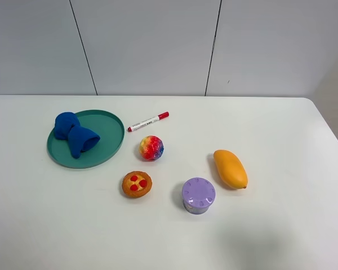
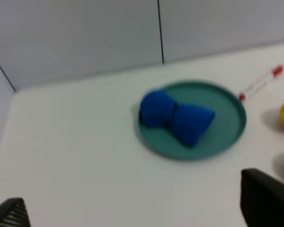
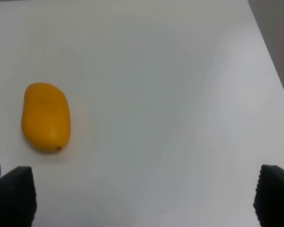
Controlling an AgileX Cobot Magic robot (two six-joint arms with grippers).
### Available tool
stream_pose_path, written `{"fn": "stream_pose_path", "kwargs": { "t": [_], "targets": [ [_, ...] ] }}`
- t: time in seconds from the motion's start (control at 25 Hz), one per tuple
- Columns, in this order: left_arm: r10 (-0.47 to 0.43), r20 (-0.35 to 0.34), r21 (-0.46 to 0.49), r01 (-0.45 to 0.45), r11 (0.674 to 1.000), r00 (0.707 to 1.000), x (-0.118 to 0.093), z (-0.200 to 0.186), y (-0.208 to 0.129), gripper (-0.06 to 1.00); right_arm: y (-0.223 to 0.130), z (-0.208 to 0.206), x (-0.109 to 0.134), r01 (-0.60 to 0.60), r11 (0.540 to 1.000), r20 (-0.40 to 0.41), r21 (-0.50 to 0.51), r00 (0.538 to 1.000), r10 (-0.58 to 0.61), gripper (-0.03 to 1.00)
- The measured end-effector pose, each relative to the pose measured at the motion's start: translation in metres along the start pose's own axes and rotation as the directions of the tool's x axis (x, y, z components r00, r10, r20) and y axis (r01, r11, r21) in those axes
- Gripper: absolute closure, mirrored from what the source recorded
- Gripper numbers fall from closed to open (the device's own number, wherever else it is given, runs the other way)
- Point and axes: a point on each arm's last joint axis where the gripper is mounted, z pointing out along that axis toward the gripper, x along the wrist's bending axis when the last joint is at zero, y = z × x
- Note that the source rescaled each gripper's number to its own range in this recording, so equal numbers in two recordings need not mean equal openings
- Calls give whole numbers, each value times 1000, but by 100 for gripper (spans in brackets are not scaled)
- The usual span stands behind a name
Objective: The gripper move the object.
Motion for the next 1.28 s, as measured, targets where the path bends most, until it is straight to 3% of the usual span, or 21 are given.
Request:
{"fn": "stream_pose_path", "kwargs": {
  "t": [0.2, 0.36, 0.68, 1.28],
  "targets": [
    [-39, 20, 122, 36, 992, 999, -12, 35, -57, 28, 0, 0, 0, 0, 1000, 0, 0, 1000, 0, -3],
    [-92, 41, 121, 87, 989, 995, -18, 48, -80, 28, 0, 0, 0, 0, 1000, 0, 0, 1000, 0, -3],
    [-180, 113, 124, 166, 978, 977, -25, 49, -81, 28, 0, 0, 0, 0, 1000, 0, 0, 1000, 0, -3],
    [-201, 123, 82, 192, 978, 972, -28, 57, -82, 28, 0, 0, 0, 0, 1000, 0, 0, 1000, 0, -3]
  ]
}}
